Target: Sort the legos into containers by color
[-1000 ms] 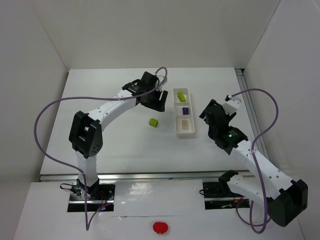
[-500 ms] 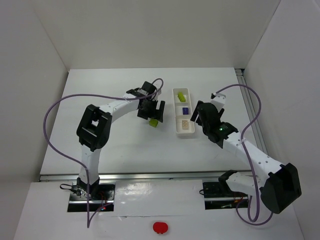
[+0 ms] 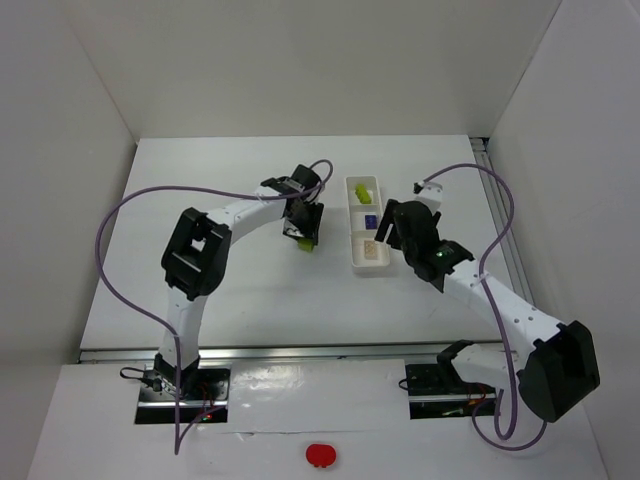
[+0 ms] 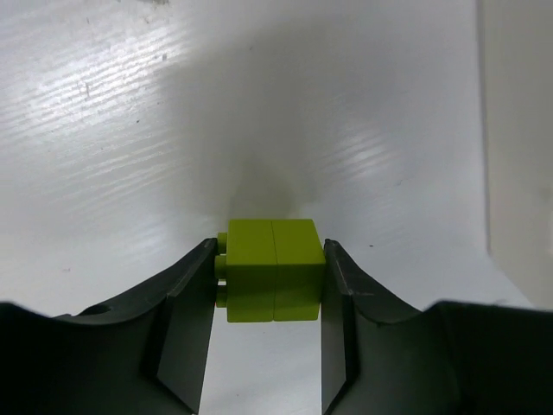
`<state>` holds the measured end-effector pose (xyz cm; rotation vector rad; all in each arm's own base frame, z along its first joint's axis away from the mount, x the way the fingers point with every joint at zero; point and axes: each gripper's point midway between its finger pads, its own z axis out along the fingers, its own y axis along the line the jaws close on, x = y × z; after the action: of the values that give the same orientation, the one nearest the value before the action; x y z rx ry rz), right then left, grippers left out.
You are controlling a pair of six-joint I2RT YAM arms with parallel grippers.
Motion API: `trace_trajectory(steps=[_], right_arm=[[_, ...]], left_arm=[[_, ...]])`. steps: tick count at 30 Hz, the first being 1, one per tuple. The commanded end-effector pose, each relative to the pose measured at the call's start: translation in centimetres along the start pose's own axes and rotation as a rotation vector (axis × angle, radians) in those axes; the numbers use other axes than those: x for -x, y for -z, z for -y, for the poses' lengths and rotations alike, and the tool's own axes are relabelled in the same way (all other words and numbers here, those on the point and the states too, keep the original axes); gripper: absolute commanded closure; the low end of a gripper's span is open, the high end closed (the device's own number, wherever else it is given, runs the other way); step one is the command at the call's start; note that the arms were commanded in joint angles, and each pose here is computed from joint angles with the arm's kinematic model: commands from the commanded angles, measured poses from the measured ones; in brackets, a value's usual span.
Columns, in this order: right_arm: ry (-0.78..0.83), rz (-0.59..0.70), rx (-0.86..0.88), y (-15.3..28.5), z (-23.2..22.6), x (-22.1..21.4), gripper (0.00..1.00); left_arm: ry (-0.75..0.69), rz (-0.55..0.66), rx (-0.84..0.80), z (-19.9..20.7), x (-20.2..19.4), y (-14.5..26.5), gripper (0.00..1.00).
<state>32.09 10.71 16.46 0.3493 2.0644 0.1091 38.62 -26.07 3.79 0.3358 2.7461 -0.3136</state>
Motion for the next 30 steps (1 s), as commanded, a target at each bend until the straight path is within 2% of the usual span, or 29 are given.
trace_trajectory(steps=[1,3,4,5,6,10,14,21,30], right_arm=[[0.013,0.044,0.185,0.6,-4.3,3.6,0.21],[0.026,0.003,0.336,1.2,-7.2,4.4,0.19],[0.032,-0.013,0.388,1.5,-8.1,4.6,0.19],[0.039,-0.021,0.446,1.8,-9.3,5.4,0.18],[0.035,-0.057,0.529,2.2,-10.4,5.6,0.18],[-0.039,-0.095,0.695,3.0,-12.0,7.7,0.16],[-0.166,-0.215,0.806,2.5,-12.2,8.4,0.16],[-0.276,-0.426,0.909,0.6,-13.7,6.2,0.16],[-0.302,-0.511,1.031,1.1,-16.7,4.7,0.16]], left_arm=[[-0.041,0.119,-0.016,0.5,3.9,4.9,0.74],[-0.093,0.167,-0.106,1.4,5.4,7.5,0.87],[-0.174,0.186,-0.188,2.3,5.7,8.7,0.9],[-0.219,0.231,-0.209,2.8,6.4,10.5,0.97],[-0.262,0.247,-0.227,3.1,6.6,11.3,1.0],[-0.399,0.295,-0.272,3.8,6.6,13.8,1.0],[-0.486,0.296,-0.42,5.1,5.2,15.1,1.0],[-0.563,0.269,-0.498,6.3,3.9,16.5,1.0],[-0.596,0.27,-0.539,7.2,3.4,17.2,1.0]])
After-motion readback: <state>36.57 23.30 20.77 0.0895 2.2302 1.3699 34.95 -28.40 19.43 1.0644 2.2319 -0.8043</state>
